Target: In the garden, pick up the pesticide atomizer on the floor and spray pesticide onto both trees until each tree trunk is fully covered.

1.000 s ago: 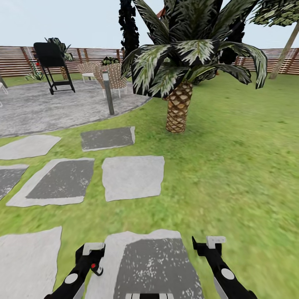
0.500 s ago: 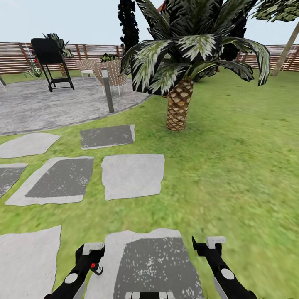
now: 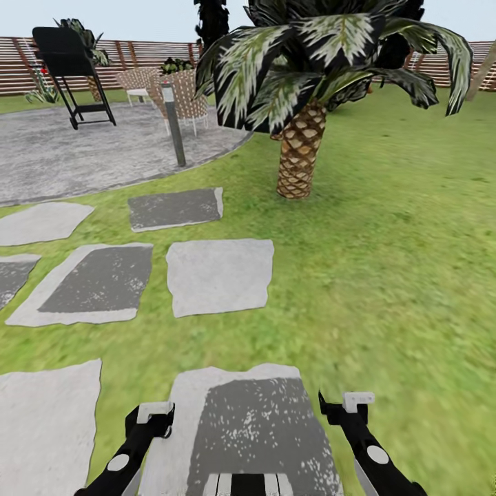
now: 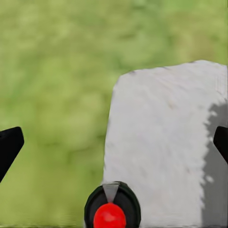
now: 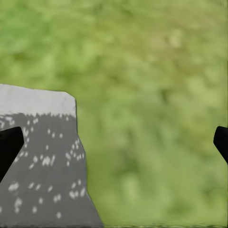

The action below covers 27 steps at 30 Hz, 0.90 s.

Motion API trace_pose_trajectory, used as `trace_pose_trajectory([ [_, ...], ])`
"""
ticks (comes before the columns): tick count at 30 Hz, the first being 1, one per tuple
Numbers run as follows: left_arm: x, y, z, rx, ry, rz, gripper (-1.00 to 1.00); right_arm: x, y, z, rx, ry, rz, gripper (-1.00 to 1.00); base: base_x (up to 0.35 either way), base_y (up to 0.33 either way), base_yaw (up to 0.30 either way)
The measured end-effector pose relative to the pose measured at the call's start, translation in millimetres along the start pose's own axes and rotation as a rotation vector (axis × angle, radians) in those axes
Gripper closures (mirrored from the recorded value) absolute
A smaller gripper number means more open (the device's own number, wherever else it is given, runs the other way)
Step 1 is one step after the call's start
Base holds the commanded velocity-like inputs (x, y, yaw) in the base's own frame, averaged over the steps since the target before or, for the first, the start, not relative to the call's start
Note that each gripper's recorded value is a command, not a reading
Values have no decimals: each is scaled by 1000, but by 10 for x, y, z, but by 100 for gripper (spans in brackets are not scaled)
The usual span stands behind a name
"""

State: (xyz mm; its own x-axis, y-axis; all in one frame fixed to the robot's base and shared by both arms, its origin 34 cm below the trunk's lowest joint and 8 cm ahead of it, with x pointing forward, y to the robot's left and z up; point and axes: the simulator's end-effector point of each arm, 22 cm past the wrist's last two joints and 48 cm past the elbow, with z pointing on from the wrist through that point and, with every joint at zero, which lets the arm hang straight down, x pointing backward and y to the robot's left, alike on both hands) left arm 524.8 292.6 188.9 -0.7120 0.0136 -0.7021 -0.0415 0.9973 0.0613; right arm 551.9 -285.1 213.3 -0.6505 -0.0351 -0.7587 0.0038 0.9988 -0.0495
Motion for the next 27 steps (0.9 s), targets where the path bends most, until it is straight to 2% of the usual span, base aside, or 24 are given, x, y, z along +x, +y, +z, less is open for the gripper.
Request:
trace_pose_trajectory([
  [24,745,-4,93,0,134,10,-100,766,30,76,-5,136,-5,-100,0,0,0],
  [27,751,-7,94,0,135,10,-100,771,33,77,-6,136,-5,-100,0,0,0],
])
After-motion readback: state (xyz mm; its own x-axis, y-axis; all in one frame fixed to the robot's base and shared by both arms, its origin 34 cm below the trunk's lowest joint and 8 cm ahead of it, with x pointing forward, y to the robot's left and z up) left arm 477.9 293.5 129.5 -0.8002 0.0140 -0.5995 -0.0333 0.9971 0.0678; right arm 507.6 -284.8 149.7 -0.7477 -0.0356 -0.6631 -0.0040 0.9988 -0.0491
